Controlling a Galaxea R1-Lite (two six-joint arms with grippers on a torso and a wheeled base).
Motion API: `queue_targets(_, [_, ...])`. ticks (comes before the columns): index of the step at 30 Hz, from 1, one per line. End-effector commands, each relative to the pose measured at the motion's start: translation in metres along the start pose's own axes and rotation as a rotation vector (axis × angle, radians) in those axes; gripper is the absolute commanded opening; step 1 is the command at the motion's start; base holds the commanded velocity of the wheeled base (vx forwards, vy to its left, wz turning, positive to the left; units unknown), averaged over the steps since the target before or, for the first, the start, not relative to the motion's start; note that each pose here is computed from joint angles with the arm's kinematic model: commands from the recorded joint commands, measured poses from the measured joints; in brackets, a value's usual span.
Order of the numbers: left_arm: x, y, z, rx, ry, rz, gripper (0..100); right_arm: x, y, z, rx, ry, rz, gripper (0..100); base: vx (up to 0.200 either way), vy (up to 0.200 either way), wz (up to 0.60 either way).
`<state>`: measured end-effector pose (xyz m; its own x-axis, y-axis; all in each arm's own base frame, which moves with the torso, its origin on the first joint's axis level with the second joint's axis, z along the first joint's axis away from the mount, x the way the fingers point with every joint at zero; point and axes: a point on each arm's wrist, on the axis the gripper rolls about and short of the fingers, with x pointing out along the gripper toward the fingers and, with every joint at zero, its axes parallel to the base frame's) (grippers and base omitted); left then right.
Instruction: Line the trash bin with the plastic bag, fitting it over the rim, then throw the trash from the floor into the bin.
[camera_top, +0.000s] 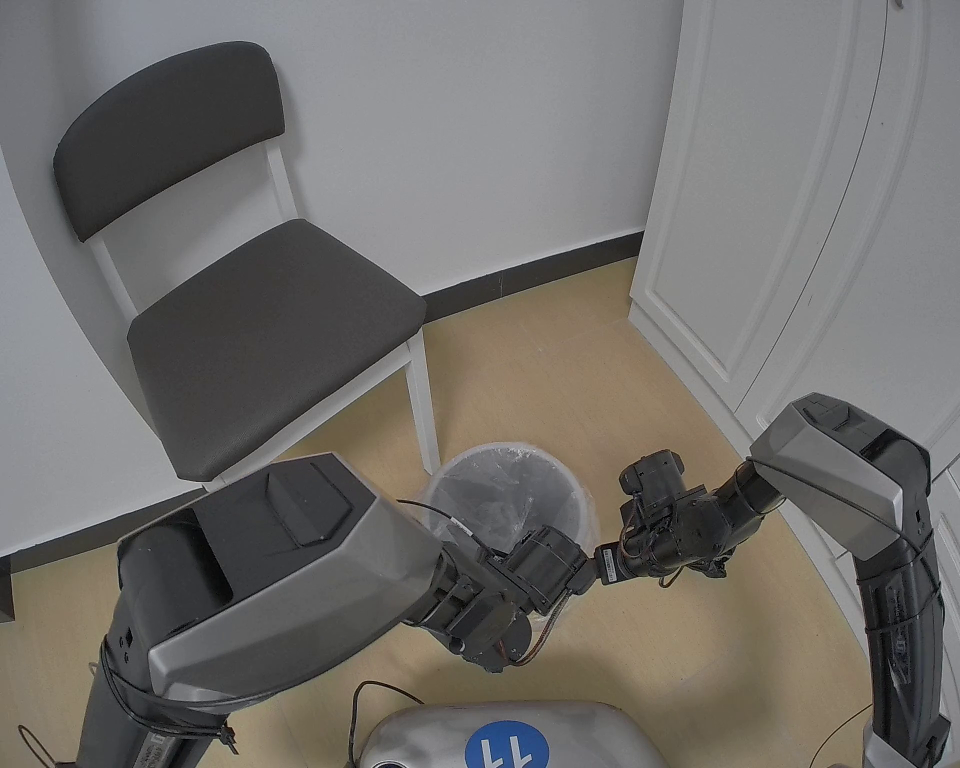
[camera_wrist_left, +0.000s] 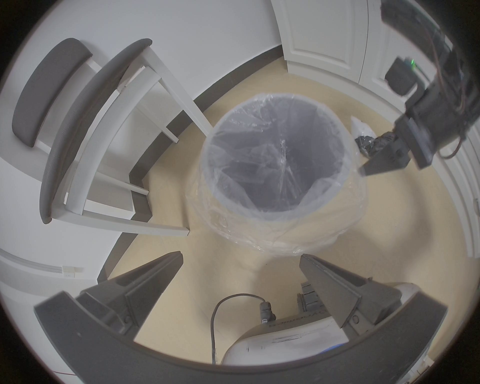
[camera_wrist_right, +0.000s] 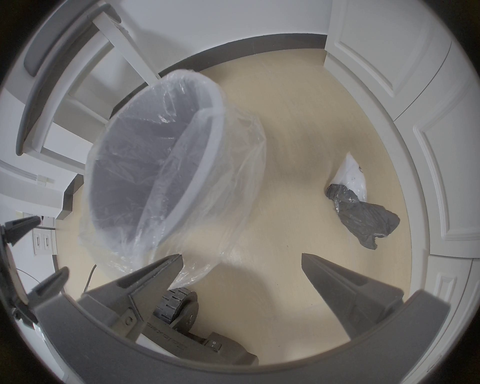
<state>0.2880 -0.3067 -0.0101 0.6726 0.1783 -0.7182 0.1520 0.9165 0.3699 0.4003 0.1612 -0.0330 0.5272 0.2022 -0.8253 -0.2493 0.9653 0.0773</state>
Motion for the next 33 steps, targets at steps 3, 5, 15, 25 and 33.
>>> queue_targets(3, [-0.006, 0.001, 0.016, -0.043, -0.053, -0.023, 100, 0.029, -0.006, -0.002, 0.027, 0.015, -0.017, 100, 0.0, 0.0, 0.0])
queue_targets(5, [-0.004, 0.001, 0.017, -0.048, -0.061, -0.026, 100, 0.03, -0.006, 0.003, 0.049, 0.002, -0.016, 100, 0.0, 0.0, 0.0])
queue_targets(15, [0.012, -0.009, 0.024, -0.055, -0.074, -0.027, 100, 0.039, -0.003, 0.023, 0.121, 0.092, -0.035, 100, 0.0, 0.0, 0.0])
queue_targets(25, [0.056, -0.013, 0.027, -0.049, -0.049, 0.011, 100, 0.039, 0.0, 0.026, 0.165, 0.2, -0.135, 100, 0.0, 0.0, 0.0])
queue_targets(33, [0.061, -0.002, 0.015, -0.039, -0.008, 0.033, 100, 0.035, -0.001, 0.017, 0.158, 0.197, -0.145, 100, 0.0, 0.0, 0.0])
